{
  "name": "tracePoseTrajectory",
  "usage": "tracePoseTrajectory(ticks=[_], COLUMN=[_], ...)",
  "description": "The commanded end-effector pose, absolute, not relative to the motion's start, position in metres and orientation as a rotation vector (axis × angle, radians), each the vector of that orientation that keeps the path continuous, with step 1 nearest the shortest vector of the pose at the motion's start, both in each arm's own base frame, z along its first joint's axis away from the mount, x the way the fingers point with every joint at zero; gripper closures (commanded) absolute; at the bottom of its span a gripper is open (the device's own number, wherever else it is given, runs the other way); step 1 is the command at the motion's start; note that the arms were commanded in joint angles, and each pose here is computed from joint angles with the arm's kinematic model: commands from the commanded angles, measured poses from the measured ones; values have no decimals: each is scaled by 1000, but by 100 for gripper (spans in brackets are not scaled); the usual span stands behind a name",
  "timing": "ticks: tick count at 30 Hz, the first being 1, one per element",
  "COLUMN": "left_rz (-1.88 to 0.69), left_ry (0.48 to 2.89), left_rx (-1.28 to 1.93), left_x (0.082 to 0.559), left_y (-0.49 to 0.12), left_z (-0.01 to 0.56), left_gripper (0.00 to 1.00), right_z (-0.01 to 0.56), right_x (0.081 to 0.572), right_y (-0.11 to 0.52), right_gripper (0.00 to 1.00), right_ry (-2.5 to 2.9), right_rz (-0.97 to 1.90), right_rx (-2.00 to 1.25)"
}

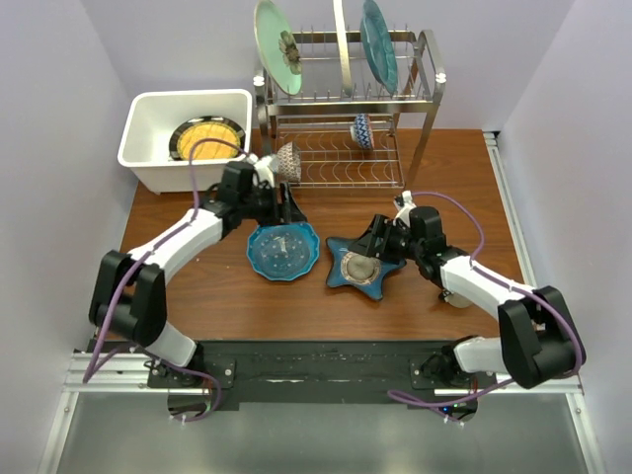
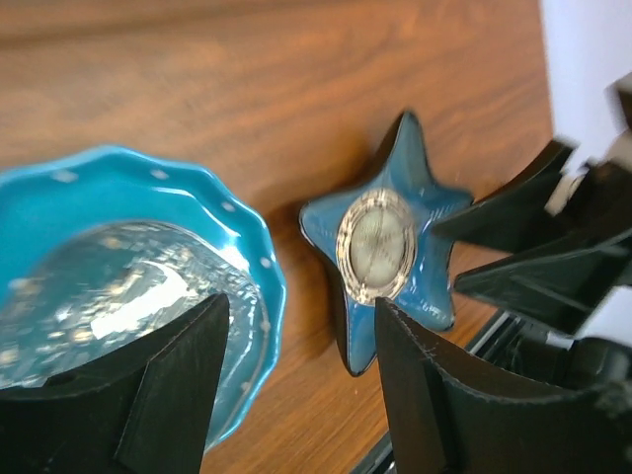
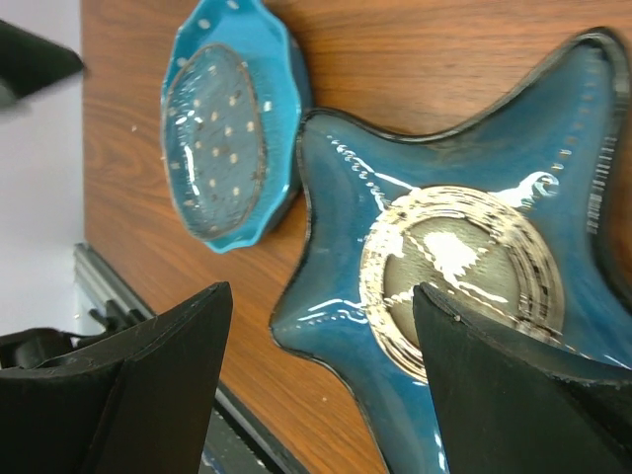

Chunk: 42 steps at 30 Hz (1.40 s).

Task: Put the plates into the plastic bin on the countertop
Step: Pick up the plate at the center of the board.

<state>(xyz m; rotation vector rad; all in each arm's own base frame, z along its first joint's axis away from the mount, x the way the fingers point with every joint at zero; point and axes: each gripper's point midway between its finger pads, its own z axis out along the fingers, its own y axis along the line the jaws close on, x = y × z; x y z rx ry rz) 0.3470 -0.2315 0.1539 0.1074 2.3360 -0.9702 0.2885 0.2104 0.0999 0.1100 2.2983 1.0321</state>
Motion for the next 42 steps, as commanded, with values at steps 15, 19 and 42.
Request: tracePoseTrajectory(ticks=[15,19,42], left_rz=[-986,-961,-819], left_ry=[2517,2520,2645], left_rx=[428,437,420], left_x=[299,298,274], left_y=[-338,-342,-353], left_z=[75,72,23], left_gripper=[39,41,100], right_z=[97,95,96], right_x=[287,287,288], right_y=[173,172,173], right_gripper=[22,22,22], right_ry=[2313,2317,2305], right_rz=[883,882,905], right_rx=[143,145,143])
